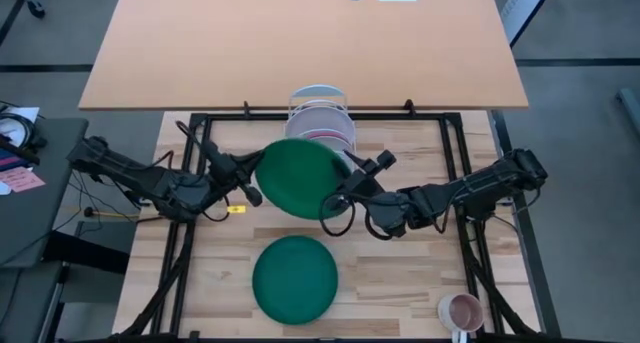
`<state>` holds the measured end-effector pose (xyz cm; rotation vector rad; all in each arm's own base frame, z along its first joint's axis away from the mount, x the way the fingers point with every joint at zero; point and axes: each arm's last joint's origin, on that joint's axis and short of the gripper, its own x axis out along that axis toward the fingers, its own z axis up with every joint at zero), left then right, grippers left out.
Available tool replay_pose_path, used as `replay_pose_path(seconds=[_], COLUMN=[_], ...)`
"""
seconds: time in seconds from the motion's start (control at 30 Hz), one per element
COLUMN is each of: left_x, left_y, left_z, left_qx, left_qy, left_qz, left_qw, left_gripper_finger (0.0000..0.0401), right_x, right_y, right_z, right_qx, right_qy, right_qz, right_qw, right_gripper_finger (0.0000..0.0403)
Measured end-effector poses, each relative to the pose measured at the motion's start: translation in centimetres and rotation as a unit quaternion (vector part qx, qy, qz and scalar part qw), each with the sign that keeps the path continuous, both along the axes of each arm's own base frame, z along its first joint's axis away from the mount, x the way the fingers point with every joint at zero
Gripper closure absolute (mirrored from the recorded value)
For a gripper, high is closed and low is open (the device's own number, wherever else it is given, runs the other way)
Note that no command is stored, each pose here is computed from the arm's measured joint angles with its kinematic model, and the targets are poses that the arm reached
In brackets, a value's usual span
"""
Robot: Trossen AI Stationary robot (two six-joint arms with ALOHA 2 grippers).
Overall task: Sort dishes
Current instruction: Put the green plate on the dish rack
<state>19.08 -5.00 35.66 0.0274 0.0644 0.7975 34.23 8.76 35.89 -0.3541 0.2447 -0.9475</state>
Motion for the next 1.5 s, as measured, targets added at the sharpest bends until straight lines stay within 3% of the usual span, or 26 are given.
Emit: replay_pose_path(seconds=[0.17, 0.23, 0.47, 0.63, 0.83, 0.93, 1.07, 1.23, 1.5], left_x=[0.6, 0.8, 0.7, -0.2, -1.4, -1.5, -1.5, -1.7, -0.7], left_y=[-0.2, -0.3, -0.4, -0.3, -1.3, -2.2, -3.3, -3.8, -4.5], left_z=[0.0, -0.1, -0.2, 0.4, 0.7, 0.8, 1.9, 3.3, 2.1], left_qx=[0.019, 0.026, 0.006, 0.014, 0.069, 0.116, 0.152, 0.192, 0.231], left_qy=[0.012, 0.019, 0.002, 0.002, 0.053, 0.086, 0.055, 0.022, 0.089], left_qz=[0.003, 0.004, -0.006, -0.013, -0.055, -0.104, -0.174, -0.174, -0.166], left_qw=[1.0, 0.999, 1.0, 1.0, 0.995, 0.984, 0.971, 0.966, 0.954], left_gripper_finger=[0.0401, 0.0401, 0.0374, 0.0338, 0.0276, 0.0246, 0.0225, 0.0213, 0.0158], right_x=[0.0, -0.2, -0.3, -0.7, -1.1, -1.1, -1.1, -1.2, -1.1], right_y=[0.0, 0.2, 0.6, 1.3, 2.2, 2.4, 2.5, 2.6, 2.6], right_z=[0.1, 0.2, 0.1, 0.1, 1.2, 1.3, 1.3, 1.4, 1.5], right_qx=[0.0, -0.002, -0.008, -0.043, -0.037, -0.039, -0.038, -0.036, -0.031], right_qy=[-0.002, 0.001, 0.01, 0.055, 0.036, 0.037, 0.036, 0.031, 0.024], right_qz=[-0.004, -0.002, -0.001, -0.021, -0.02, -0.016, -0.015, -0.013, 0.001], right_qw=[1.0, 1.0, 1.0, 0.997, 0.998, 0.998, 0.999, 0.999, 0.999], right_gripper_finger=[0.0367, 0.0388, 0.039, 0.0391, 0.0391, 0.0391, 0.0391, 0.0391, 0.0391])
